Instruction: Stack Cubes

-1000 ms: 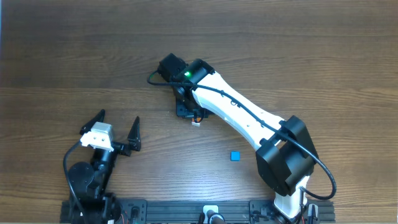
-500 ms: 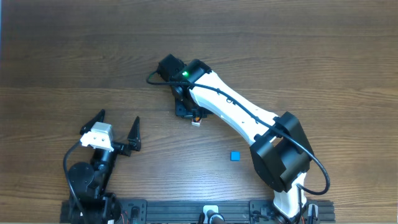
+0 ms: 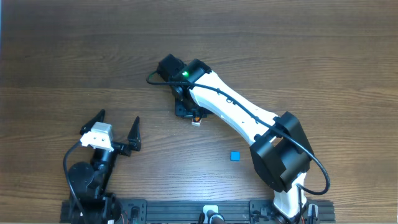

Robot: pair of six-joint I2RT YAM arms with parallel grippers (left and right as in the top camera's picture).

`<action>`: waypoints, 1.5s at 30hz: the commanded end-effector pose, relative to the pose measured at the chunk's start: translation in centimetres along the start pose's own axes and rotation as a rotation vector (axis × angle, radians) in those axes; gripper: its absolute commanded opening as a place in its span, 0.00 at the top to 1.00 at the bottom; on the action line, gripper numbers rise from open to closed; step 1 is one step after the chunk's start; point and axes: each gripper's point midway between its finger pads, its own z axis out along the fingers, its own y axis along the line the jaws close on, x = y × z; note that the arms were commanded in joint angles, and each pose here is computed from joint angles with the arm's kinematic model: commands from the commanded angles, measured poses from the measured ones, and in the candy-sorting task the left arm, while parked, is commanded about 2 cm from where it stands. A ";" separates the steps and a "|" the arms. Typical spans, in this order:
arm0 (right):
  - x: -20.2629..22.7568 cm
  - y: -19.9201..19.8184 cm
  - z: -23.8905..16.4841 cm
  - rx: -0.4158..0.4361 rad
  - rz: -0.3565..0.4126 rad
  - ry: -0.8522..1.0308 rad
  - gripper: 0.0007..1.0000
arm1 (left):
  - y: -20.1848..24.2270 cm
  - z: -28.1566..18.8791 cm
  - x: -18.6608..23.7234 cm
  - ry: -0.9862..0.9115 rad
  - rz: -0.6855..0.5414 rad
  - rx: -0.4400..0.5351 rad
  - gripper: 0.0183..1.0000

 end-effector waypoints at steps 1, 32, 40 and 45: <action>-0.4 -0.1 0.1 0.007 0.020 -0.007 0.91 | 0.0 0.0 0.1 -0.001 0.011 0.004 0.00; 0.0 -0.4 0.4 0.019 0.044 0.008 0.71 | 0.0 0.0 0.1 -0.001 0.011 0.004 0.00; 0.0 -0.4 0.4 0.020 0.044 0.009 0.54 | 0.0 0.0 0.1 -0.001 0.011 0.004 0.00; 0.0 -0.4 0.4 0.020 0.044 0.009 0.01 | 0.0 0.0 0.1 -0.001 0.011 0.004 0.00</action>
